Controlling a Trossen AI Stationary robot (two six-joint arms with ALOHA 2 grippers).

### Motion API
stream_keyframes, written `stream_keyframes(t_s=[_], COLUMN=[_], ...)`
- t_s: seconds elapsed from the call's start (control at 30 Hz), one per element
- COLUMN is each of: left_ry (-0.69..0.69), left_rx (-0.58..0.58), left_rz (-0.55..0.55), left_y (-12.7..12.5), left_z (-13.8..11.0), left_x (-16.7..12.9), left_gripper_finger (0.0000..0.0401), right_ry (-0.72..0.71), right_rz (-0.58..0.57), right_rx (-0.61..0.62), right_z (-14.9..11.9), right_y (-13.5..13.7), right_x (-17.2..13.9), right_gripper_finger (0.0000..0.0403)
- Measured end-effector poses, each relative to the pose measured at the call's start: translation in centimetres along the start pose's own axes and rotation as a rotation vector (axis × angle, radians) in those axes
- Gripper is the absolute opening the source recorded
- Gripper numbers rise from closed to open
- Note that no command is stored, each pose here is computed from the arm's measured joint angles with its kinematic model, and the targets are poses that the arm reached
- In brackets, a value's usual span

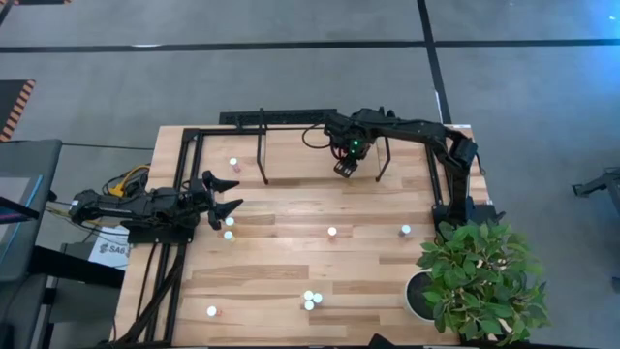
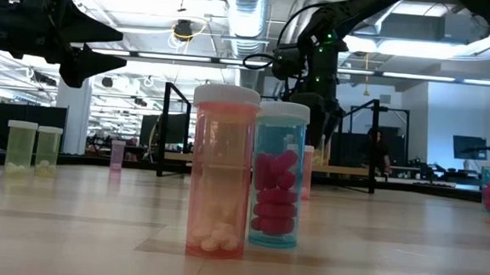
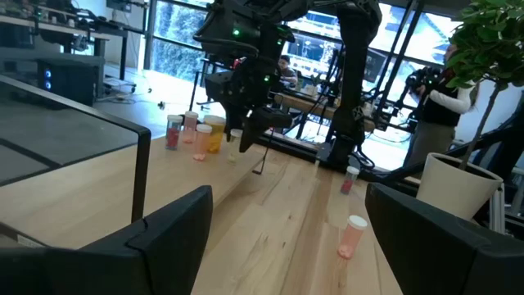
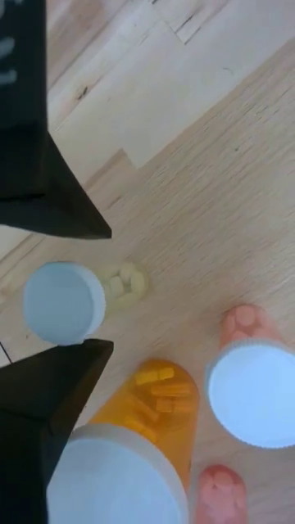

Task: Pick and place medicine bottles onto shelf by color
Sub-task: Put the yellow pill bottle on the shelf, then put the pink pill bottle on the shelf

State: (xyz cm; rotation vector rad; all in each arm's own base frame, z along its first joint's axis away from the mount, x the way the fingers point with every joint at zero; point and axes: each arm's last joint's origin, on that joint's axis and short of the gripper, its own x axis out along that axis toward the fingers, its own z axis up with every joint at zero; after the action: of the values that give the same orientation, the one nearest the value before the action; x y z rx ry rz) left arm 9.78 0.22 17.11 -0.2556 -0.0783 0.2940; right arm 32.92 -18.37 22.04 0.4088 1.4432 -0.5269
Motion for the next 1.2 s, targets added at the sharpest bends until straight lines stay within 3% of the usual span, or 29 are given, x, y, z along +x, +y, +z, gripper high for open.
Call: stream_keyframes(t_s=[0.13, 0.33, 0.8, 1.0, 1.2], left_ry=[0.000, 0.001, 0.000, 0.001, 0.000], left_rx=[0.000, 0.000, 0.000, 0.000, 0.000], left_rz=[0.000, 0.000, 0.000, 0.000, 0.000], left_y=[0.0, 0.0, 0.0, 0.0, 0.0], left_z=[0.0, 0.0, 0.0, 0.0, 0.0], left_x=[0.0, 0.0, 0.0, 0.0, 0.0], left_gripper_finger=[0.0311, 0.0311, 0.0311, 0.0311, 0.0311], right_ry=[0.000, 0.022, 0.073, 0.085, 0.060], right_rz=[-0.002, -0.005, -0.103, -0.151, -0.144], right_rx=[0.009, 0.041, 0.085, 0.219, 0.485], right_z=[0.0, -0.1, -0.3, -1.0, -1.7], right_y=[0.0, 0.0, 0.3, 2.1, 4.8], right_x=[0.0, -0.3, -4.8, -7.5, -8.6], right_gripper_finger=[0.0260, 0.0265, 0.0265, 0.0265, 0.0265])
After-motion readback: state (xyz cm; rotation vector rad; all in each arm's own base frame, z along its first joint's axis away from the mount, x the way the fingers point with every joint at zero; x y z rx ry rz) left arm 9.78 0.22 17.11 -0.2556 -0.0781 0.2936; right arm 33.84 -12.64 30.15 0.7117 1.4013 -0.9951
